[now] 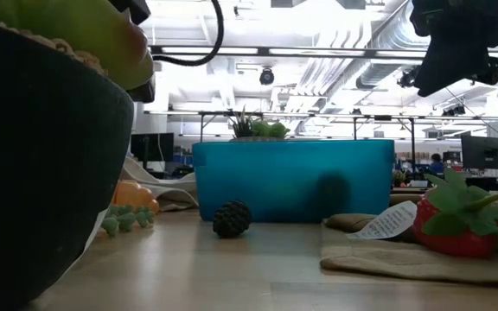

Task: Pick and placing Produce into tupperware
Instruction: Put the brown croissant into the blue bin

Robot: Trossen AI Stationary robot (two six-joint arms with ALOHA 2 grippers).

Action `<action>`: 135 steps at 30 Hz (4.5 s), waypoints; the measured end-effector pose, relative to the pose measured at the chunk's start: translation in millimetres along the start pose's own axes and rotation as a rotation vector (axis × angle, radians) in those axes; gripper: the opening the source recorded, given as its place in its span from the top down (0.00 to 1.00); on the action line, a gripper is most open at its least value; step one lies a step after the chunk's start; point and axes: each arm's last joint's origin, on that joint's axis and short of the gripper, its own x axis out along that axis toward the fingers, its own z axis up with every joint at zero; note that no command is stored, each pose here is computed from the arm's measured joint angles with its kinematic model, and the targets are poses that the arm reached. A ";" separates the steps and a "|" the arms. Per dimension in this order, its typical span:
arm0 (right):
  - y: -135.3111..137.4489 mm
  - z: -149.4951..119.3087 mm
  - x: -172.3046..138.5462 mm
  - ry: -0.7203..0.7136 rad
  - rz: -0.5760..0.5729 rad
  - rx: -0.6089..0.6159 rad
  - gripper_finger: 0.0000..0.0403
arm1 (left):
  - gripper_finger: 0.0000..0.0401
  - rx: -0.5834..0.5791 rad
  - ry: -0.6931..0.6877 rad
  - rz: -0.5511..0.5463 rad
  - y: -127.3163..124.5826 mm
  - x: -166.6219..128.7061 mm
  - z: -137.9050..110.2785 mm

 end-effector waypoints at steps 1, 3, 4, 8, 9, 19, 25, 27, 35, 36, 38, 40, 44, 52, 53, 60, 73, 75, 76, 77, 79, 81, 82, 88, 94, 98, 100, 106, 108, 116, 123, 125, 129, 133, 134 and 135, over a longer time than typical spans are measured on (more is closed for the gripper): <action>0.0 0.0 0.0 0.000 0.000 0.000 0.80 | 0.27 0.000 0.010 -0.002 0.2 2.0 -0.6; 0.2 0.1 -0.1 -0.003 0.002 0.001 0.80 | 0.27 -0.001 0.025 0.001 0.9 4.0 -2.1; 0.3 0.2 0.0 -0.004 0.002 0.002 0.80 | 0.27 -0.001 0.013 -0.005 -0.1 5.6 -0.3; 0.6 0.3 0.1 -0.006 0.004 0.003 0.80 | 0.27 0.000 0.009 -0.007 -0.3 9.7 0.2; 0.6 0.4 0.0 -0.006 0.005 0.004 0.80 | 0.27 -0.001 0.012 -0.003 -0.1 10.2 -0.1; 1.1 1.0 0.2 -0.022 0.003 0.006 0.80 | 0.27 -0.002 -0.018 0.021 0.2 10.3 1.5; 1.1 1.2 0.2 -0.028 0.000 -0.002 0.80 | 0.27 0.038 -0.053 0.010 -1.4 10.2 4.7; 1.0 1.3 0.1 -0.029 0.000 -0.001 0.80 | 0.27 0.056 -0.056 0.008 -1.7 10.2 4.9; 0.9 1.2 0.2 -0.028 0.000 -0.002 0.80 | 0.27 0.159 -0.052 0.012 -1.6 10.2 4.6; 0.9 1.2 0.2 -0.028 0.000 -0.002 0.80 | 0.27 0.172 -0.052 0.013 -1.6 10.2 4.6; 0.9 1.2 0.2 -0.028 0.000 -0.002 0.80 | 0.27 0.199 -0.052 0.013 -1.6 10.2 4.6; 0.9 1.2 0.2 -0.028 0.000 -0.002 0.80 | 0.27 0.217 -0.052 0.014 -1.6 10.2 4.6; 0.9 1.2 0.2 -0.028 0.000 0.001 0.80 | 0.27 0.254 -0.054 0.019 -1.5 10.2 4.7; 0.9 1.2 0.2 -0.028 0.000 0.002 0.80 | 0.27 0.290 -0.066 0.053 -0.6 10.2 5.1; 0.9 1.2 0.2 -0.028 0.000 0.002 0.80 | 0.27 0.300 -0.066 0.055 -0.5 10.2 5.1; 0.9 1.2 0.2 -0.028 0.000 0.020 0.80 | 0.27 0.318 -0.052 0.052 -0.4 15.6 4.6; 0.6 2.0 0.2 -0.055 -0.012 0.026 0.80 | 0.27 0.322 -0.042 0.044 -0.2 16.3 3.6; 0.5 2.2 0.1 -0.061 -0.015 0.026 0.80 | 0.27 0.322 -0.040 0.039 -0.3 16.3 3.5; 0.5 2.2 0.1 -0.061 -0.015 0.026 0.80 | 0.27 0.322 -0.039 0.037 -0.4 16.3 3.5; 0.5 2.2 0.1 -0.061 -0.015 0.026 0.80 | 0.27 0.322 -0.039 0.037 -0.4 16.3 3.5; 0.5 2.2 0.1 -0.061 -0.015 0.026 0.80 | 0.29 0.322 -0.039 0.037 -0.4 16.3 3.5; 0.5 2.2 0.1 -0.061 -0.015 0.026 0.80 | 0.31 0.322 -0.039 0.037 -0.4 16.3 3.5; 0.5 2.2 0.1 -0.061 -0.015 0.026 0.80 | 0.32 0.322 -0.039 0.037 -0.4 16.3 3.5; 0.5 2.2 0.1 -0.062 -0.015 0.026 0.80 | 0.40 0.322 -0.039 0.037 -0.4 16.3 3.5; 0.5 2.2 0.1 -0.062 -0.015 0.026 0.80 | 0.45 0.322 -0.039 0.037 -0.4 16.3 3.5; 0.5 2.2 0.1 -0.062 -0.015 0.026 0.80 | 0.49 0.322 -0.040 0.037 -0.4 16.2 3.5; 0.5 2.2 0.1 -0.062 -0.015 0.026 0.80 | 0.51 0.322 -0.040 0.037 -0.4 16.2 3.6; 0.5 2.2 0.1 -0.062 -0.015 0.026 0.80 | 0.53 0.322 -0.041 0.036 -0.4 16.1 3.6; 0.5 2.2 0.1 -0.062 -0.015 0.026 0.80 | 0.52 0.322 -0.041 0.036 -0.4 16.1 3.6; 0.5 2.2 0.1 -0.062 -0.015 0.026 0.80 | 0.53 0.312 -0.036 0.022 -0.9 16.1 3.6; 0.5 2.2 0.1 -0.062 -0.015 0.026 0.80 | 0.53 0.290 -0.030 -0.028 -6.1 12.9 9.4; 0.5 2.2 0.1 -0.062 -0.015 0.026 0.80 | 0.54 0.293 -0.042 -0.033 -9.9 9.6 15.8; 0.4 2.2 0.2 -0.062 -0.016 0.026 0.80 | 0.54 0.326 -0.032 -0.027 -15.4 2.8 25.2; 0.4 2.2 0.2 -0.062 -0.016 0.026 0.80 | 0.54 0.350 0.037 -0.009 -16.9 -3.1 27.1; 0.4 2.2 0.1 -0.062 -0.016 0.026 0.80 | 0.54 0.349 0.050 -0.005 -17.5 -4.8 28.0; 0.4 2.2 0.2 -0.062 -0.016 0.026 0.80 | 0.54 0.349 0.062 -0.005 -18.4 -6.6 29.2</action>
